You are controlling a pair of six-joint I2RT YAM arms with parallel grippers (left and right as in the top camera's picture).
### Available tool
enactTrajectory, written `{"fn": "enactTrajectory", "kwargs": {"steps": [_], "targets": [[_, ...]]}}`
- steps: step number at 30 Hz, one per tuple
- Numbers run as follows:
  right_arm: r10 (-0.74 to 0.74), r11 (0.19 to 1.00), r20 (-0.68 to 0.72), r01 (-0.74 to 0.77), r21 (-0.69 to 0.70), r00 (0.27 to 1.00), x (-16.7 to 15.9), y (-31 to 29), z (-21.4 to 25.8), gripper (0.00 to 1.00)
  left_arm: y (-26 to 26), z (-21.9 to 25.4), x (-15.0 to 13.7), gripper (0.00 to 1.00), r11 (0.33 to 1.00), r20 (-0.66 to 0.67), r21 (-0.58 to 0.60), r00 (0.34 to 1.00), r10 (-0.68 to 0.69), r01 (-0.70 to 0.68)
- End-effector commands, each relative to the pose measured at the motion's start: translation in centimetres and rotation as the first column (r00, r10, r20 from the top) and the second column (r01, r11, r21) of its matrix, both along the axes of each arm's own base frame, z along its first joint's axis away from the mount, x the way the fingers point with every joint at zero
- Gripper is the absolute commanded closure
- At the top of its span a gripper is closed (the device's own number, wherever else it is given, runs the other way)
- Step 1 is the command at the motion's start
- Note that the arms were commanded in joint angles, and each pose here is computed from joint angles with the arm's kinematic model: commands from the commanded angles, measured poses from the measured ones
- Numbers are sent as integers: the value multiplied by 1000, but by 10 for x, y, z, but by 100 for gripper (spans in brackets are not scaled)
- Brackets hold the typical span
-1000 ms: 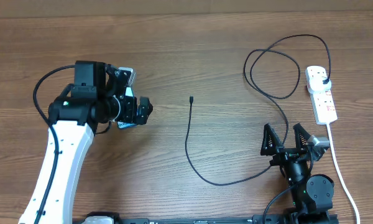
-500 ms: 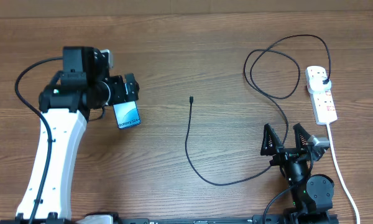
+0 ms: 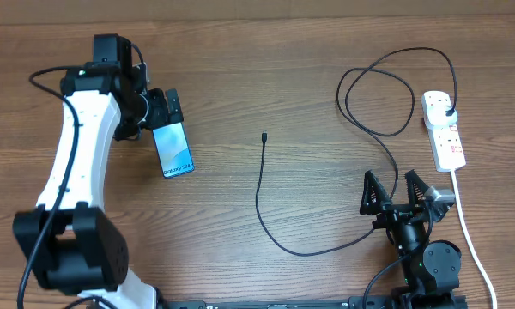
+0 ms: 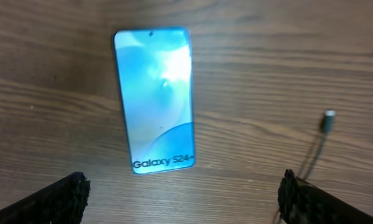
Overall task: Plug charger to phone and switch on socket
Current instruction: 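Lower the left gripper and grasp the phone's bottom edge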
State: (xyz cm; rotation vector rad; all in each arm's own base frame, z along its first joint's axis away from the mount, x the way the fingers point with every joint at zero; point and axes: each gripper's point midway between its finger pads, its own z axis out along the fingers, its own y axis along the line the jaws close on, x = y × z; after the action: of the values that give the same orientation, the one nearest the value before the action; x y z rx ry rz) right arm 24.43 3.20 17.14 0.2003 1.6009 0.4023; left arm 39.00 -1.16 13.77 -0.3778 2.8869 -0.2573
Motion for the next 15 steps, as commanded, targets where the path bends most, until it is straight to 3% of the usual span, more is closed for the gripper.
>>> {"fn": "enactTrajectory", "kwargs": {"steps": [1, 15], "targets": [[-4, 1000, -1, 4, -8, 1000, 1, -1, -3, 0, 8, -22, 3, 0, 999, -63, 32, 998, 11, -9], [-4, 1000, -1, 4, -8, 1000, 1, -1, -3, 0, 13, -95, 2, 0, 998, -234, 52, 972, -11, 24]]}}
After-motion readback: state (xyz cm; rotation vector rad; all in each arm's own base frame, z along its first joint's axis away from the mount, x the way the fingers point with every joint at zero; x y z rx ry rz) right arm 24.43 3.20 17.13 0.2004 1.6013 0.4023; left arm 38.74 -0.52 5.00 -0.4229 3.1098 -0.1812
